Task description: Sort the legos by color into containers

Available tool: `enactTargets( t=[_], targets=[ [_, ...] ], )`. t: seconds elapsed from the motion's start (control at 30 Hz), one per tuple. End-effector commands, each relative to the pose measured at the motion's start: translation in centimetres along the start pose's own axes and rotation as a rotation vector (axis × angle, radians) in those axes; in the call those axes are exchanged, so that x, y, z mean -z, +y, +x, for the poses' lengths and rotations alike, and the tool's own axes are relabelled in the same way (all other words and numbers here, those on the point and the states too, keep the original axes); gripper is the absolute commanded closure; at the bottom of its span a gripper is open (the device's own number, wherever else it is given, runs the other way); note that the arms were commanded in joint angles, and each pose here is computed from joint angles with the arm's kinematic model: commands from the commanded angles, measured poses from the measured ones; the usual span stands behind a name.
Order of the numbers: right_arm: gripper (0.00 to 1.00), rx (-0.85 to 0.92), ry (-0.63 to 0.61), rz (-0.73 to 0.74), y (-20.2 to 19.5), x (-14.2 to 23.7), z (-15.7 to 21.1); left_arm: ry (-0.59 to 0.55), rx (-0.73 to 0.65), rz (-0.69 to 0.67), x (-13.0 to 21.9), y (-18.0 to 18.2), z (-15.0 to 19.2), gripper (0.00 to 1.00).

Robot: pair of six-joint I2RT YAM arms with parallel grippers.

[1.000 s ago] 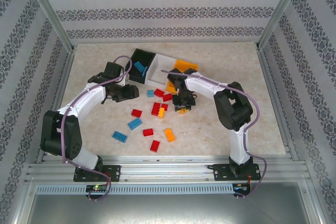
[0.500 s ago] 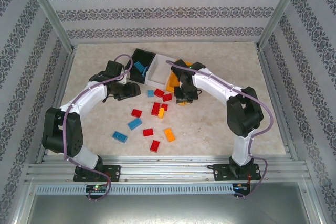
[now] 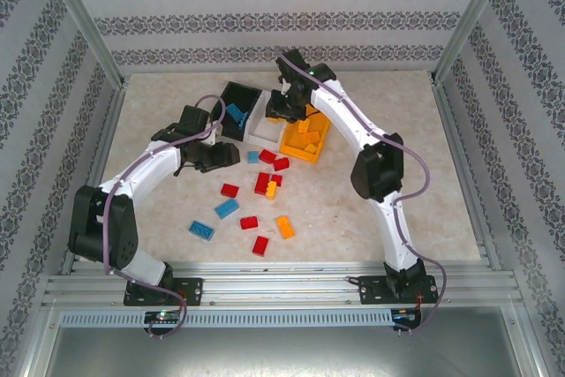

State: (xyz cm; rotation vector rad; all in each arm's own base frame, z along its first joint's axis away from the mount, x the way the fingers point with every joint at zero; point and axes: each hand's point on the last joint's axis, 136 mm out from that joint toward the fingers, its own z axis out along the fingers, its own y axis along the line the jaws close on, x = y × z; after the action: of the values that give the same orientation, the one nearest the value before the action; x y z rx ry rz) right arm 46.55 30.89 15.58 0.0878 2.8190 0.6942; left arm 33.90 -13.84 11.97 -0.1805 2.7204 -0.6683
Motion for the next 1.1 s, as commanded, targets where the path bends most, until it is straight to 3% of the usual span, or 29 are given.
enactTargets(
  t=[0.0,0.07,0.27,0.4,0.63,0.83,1.07],
  targets=[
    [0.52,-0.021,0.046,-0.003,-0.3,-0.2,-0.3,0.027,-0.018,-0.002,1.2,0.0,2.0,0.40],
    [0.46,-0.023,0.029,-0.005,-0.3,0.4,-0.9,0.058,-0.040,0.016,1.1,-0.2,2.9,0.39],
    [0.43,0.014,0.029,0.046,-1.2,2.9,0.9,0.138,-0.163,0.043,-0.6,-2.9,4.7,0.38],
    [0.43,0.008,0.053,0.093,-3.7,4.2,4.4,0.190,-0.259,0.059,-2.6,-5.8,5.7,0.41],
    [0.46,-0.110,0.116,0.192,-11.6,5.3,12.6,0.279,-0.359,0.041,-6.4,-8.4,7.0,0.52],
    [0.47,-0.166,0.134,0.221,-14.6,5.7,16.7,0.340,-0.440,-0.014,-8.2,-8.8,7.9,0.58],
    [0.47,-0.179,0.127,0.219,-15.3,6.1,18.2,0.368,-0.510,-0.117,-9.7,-8.1,8.5,0.61]
  ],
)
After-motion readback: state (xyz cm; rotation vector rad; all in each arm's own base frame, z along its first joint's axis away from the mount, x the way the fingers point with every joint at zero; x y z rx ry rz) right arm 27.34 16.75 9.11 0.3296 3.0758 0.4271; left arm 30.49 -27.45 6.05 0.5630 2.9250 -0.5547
